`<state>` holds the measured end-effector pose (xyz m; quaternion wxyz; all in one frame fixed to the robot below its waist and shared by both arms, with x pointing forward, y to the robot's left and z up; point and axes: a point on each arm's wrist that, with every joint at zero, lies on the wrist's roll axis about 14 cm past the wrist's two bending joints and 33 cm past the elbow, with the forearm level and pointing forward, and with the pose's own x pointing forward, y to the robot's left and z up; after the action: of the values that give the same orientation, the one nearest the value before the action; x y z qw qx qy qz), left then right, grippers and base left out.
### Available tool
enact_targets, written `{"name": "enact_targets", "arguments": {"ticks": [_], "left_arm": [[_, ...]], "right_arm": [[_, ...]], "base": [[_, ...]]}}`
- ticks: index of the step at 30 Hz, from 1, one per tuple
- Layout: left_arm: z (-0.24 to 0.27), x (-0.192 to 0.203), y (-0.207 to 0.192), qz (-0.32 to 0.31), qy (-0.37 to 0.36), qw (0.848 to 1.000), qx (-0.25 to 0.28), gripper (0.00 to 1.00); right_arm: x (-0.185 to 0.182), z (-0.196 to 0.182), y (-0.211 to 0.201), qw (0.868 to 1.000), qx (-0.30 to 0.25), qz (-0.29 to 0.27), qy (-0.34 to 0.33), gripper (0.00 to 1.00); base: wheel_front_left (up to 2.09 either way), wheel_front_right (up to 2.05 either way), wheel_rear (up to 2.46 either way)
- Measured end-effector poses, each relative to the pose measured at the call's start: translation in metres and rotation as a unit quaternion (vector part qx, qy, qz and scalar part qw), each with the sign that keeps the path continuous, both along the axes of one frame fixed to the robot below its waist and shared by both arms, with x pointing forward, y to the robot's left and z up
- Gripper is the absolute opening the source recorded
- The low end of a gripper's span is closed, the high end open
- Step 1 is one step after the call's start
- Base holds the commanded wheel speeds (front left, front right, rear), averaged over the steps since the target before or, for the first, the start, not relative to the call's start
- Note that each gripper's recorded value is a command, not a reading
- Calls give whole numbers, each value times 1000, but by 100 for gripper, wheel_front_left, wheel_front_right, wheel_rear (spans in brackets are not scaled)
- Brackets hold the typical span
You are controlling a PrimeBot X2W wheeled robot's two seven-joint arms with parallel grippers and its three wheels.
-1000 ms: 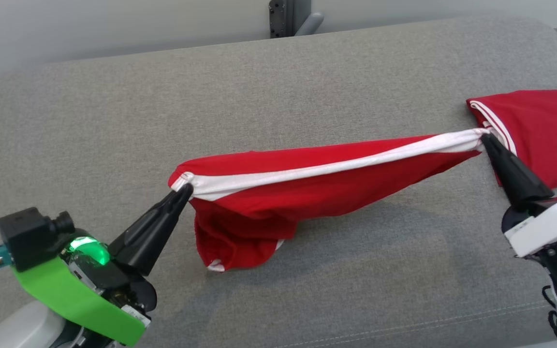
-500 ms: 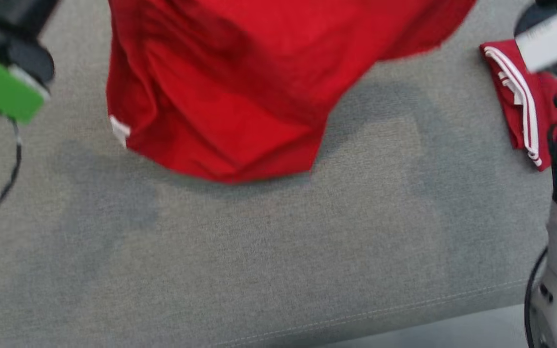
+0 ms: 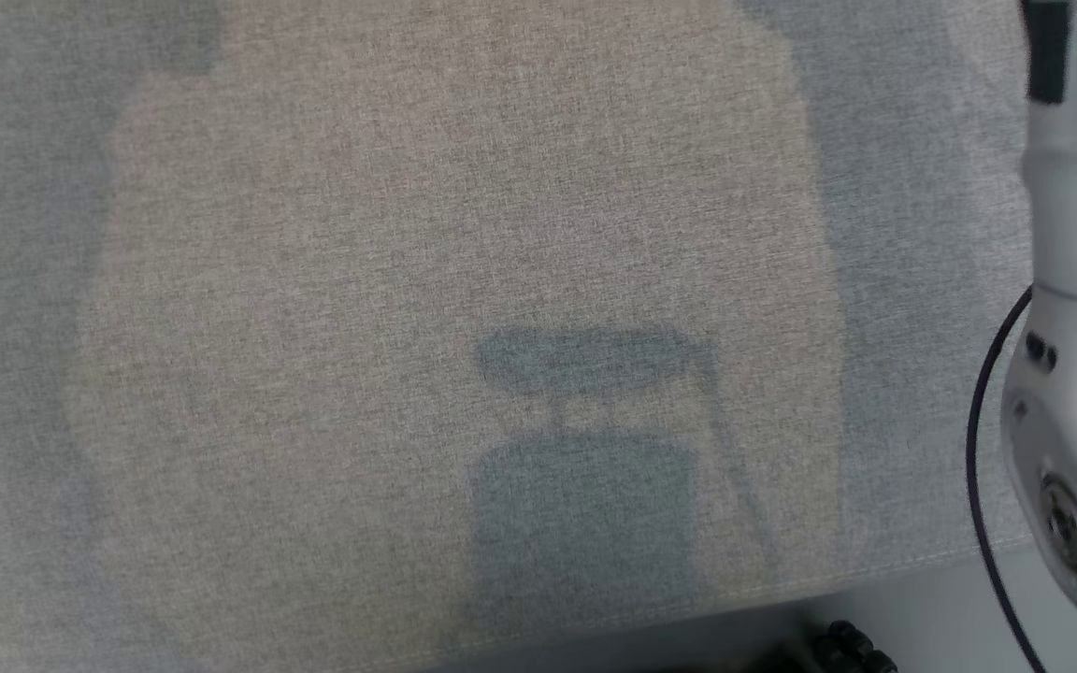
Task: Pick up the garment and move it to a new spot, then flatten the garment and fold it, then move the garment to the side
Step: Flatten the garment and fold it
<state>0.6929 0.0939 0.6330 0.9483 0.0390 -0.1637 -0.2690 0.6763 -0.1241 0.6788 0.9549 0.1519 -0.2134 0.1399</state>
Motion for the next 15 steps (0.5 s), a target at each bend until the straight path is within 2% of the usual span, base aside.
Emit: {"name": "enact_targets", "arguments": {"ticks": [3, 6, 8, 11, 15], "left_arm": [[-66, -3, -8, -14, 47, 998, 35, 0], [-117, -26, -11, -28, 97, 995, 14, 0], [-145, -49, -11, -34, 132, 991, -2, 0], [-188, -97, -17, -53, 189, 981, -5, 0], [-216, -154, -17, -57, 249, 966, -21, 0]], "right_arm": [[0, -70, 18, 999, -11, 18, 44, 0], [-27, -165, 33, 990, -8, 42, 136, 0], [-52, -211, 30, 981, -15, 46, 189, 0], [-92, -257, 12, 968, -9, 36, 250, 0], [-134, -271, 1, 959, 1, 34, 281, 0]], "base": [[0, 0, 0], [0, 0, 0], [0, 0, 0], [0, 0, 0], [0, 0, 0]]}}
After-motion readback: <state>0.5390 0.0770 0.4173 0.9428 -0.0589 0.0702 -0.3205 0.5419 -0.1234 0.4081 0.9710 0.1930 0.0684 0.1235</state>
